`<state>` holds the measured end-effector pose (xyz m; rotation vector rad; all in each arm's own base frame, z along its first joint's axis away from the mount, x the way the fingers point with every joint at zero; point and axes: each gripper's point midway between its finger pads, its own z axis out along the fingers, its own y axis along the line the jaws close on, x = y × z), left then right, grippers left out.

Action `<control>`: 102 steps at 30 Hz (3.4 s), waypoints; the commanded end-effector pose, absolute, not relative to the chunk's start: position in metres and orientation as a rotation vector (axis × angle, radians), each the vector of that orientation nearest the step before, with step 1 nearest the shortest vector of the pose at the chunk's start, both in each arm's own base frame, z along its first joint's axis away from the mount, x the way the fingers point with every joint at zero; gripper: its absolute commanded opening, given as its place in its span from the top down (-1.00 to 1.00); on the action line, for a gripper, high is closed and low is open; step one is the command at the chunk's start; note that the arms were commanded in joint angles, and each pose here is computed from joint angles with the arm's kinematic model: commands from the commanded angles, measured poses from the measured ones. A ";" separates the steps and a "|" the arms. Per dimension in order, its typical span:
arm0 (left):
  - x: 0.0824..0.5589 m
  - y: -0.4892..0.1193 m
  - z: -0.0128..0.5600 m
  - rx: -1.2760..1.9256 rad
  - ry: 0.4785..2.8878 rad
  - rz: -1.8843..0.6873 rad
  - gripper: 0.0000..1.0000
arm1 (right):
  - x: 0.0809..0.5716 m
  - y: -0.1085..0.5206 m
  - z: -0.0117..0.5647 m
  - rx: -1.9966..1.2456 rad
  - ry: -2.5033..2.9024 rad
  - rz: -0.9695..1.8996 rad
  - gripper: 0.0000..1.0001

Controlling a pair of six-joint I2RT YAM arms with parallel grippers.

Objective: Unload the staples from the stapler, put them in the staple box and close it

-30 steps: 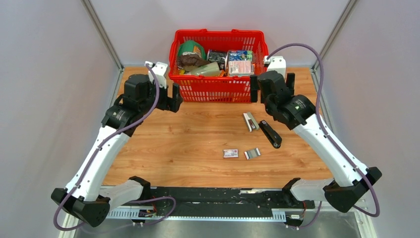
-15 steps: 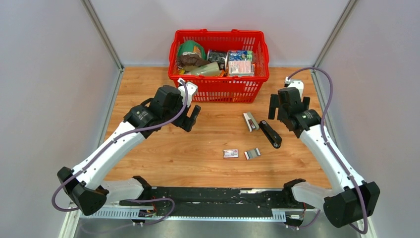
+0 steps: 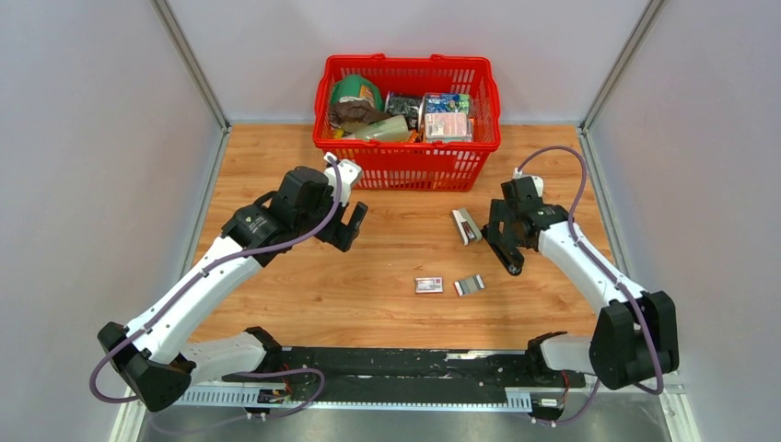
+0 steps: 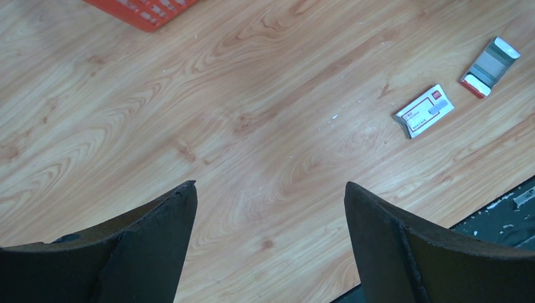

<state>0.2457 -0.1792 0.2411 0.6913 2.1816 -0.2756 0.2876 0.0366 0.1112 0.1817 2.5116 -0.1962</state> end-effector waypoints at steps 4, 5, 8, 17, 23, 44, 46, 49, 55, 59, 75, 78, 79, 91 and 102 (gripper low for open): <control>0.245 -0.186 0.247 0.713 2.144 -0.317 -0.87 | 0.300 0.058 0.092 0.230 2.536 -0.047 -0.79; 0.245 -0.185 0.246 0.714 2.145 -0.314 -0.87 | 0.299 0.061 0.088 0.227 2.552 -0.027 -0.77; 0.245 -0.184 0.245 0.713 2.146 -0.307 -0.87 | 0.298 0.063 0.077 0.243 2.581 -0.021 -0.75; 0.247 -0.184 0.241 0.713 2.157 -0.295 -0.87 | 0.302 0.054 0.062 0.293 2.596 -0.104 -0.69; 0.248 -0.186 0.239 0.721 2.167 -0.298 -0.87 | 0.299 0.058 0.057 0.293 2.621 -0.081 -0.37; 0.247 -0.183 0.240 0.714 2.166 -0.287 -0.87 | 0.283 0.071 0.047 0.338 2.659 0.012 0.37; 0.247 -0.182 0.238 0.714 2.171 -0.281 -0.87 | 0.282 0.069 0.047 0.345 2.656 0.007 0.47; 0.247 -0.181 0.239 0.709 2.169 -0.278 -0.87 | 0.282 0.066 0.052 0.356 2.640 -0.010 0.65; 0.247 -0.180 0.242 0.702 2.160 -0.270 -0.87 | 0.289 0.062 0.089 0.322 2.556 -0.074 0.90; 0.247 -0.180 0.249 0.689 2.136 -0.284 -0.86 | 0.293 0.070 0.131 0.216 2.493 -0.089 0.95; 0.217 -0.174 0.302 0.606 1.923 -0.460 -0.86 | 0.294 0.207 0.190 -0.596 2.333 0.151 0.90; 0.211 -0.170 0.301 0.605 1.922 -0.466 -0.86 | 0.296 0.239 0.191 -0.750 2.262 0.246 0.93; 0.209 -0.168 0.301 0.601 1.917 -0.469 -0.86 | 0.300 0.249 0.192 -0.807 2.217 0.265 0.95; 0.186 -0.163 0.310 0.629 1.868 -0.533 -0.86 | 0.300 0.354 0.174 -1.427 1.734 0.573 0.87; 0.178 -0.159 0.310 0.665 1.855 -0.533 -0.87 | 0.302 0.414 0.140 -1.722 1.429 0.781 0.81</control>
